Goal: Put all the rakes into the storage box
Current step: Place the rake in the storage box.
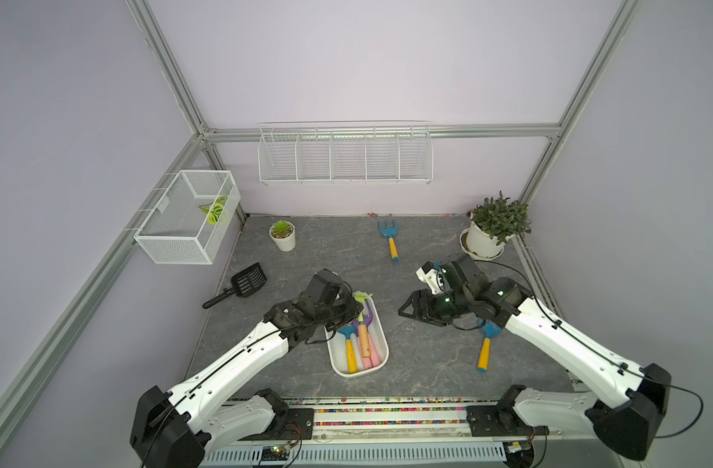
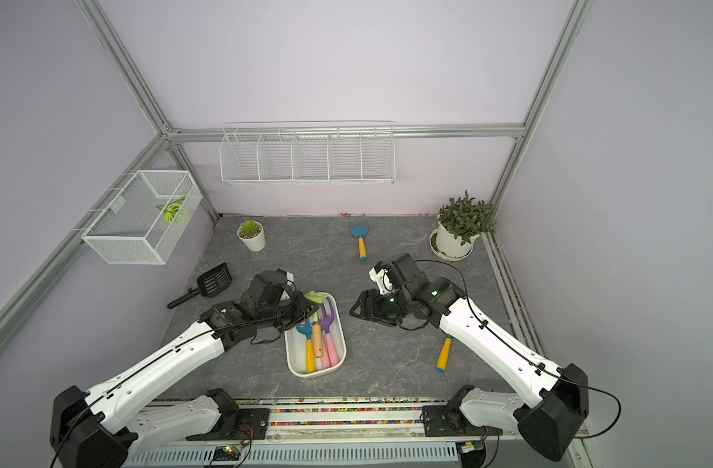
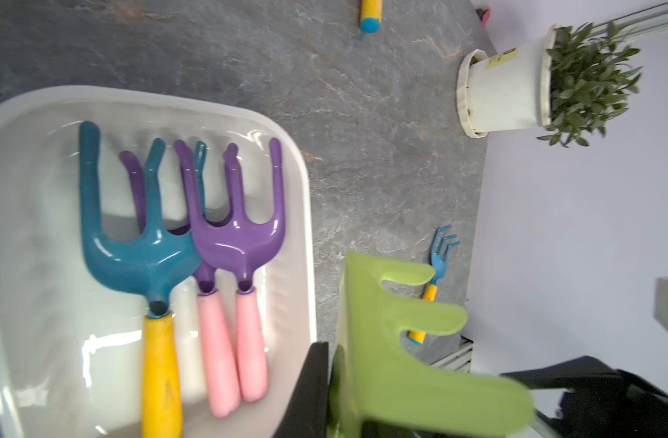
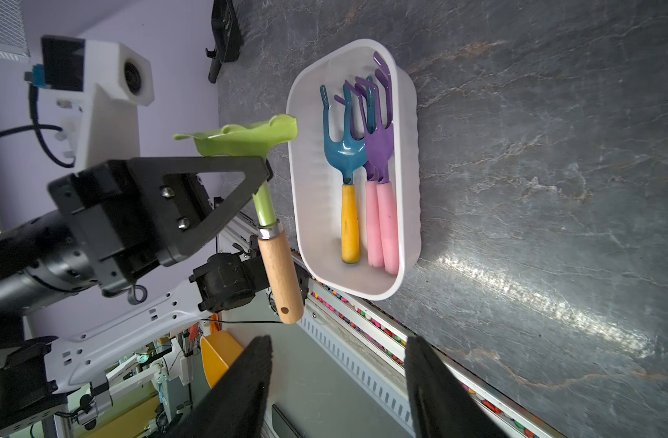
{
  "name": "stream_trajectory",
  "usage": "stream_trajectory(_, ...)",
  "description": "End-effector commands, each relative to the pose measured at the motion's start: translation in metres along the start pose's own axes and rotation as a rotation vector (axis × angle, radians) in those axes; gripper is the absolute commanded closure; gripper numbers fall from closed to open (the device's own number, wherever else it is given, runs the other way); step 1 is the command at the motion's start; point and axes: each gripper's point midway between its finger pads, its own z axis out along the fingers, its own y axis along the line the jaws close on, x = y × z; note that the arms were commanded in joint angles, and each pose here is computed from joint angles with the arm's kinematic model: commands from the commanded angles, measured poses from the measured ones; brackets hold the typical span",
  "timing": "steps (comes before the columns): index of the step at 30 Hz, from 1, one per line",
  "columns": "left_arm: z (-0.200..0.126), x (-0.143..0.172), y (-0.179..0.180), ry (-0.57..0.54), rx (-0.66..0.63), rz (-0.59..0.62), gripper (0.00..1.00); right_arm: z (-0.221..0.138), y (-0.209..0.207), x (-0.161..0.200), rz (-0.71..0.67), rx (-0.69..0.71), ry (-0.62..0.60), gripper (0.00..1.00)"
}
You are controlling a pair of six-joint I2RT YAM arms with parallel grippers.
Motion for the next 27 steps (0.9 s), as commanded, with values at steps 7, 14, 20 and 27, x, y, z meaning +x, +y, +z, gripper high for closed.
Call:
stream_trajectory(7, 0.013, 0.000, 0.048, 0.003, -0.145, 0.016, 1.00, 0.008, -0.004, 0.003, 0.005, -0.003, 0.030, 0.40)
stream_trajectory(14, 0.022, -0.011, 0.056, 0.011, -0.199, 0.017, 1.00, 0.008, -0.009, 0.005, 0.007, 0.007, 0.039, 0.40)
stream_trajectory(20, 0.033, -0.010, 0.059, 0.032, -0.218, 0.011, 1.00, 0.005, -0.013, 0.004, 0.015, 0.008, 0.030, 0.40)
stream_trajectory(27, 0.036, -0.014, 0.060, 0.026, -0.232, 0.016, 1.00, 0.004, -0.018, 0.006, 0.024, 0.007, 0.031, 0.40)
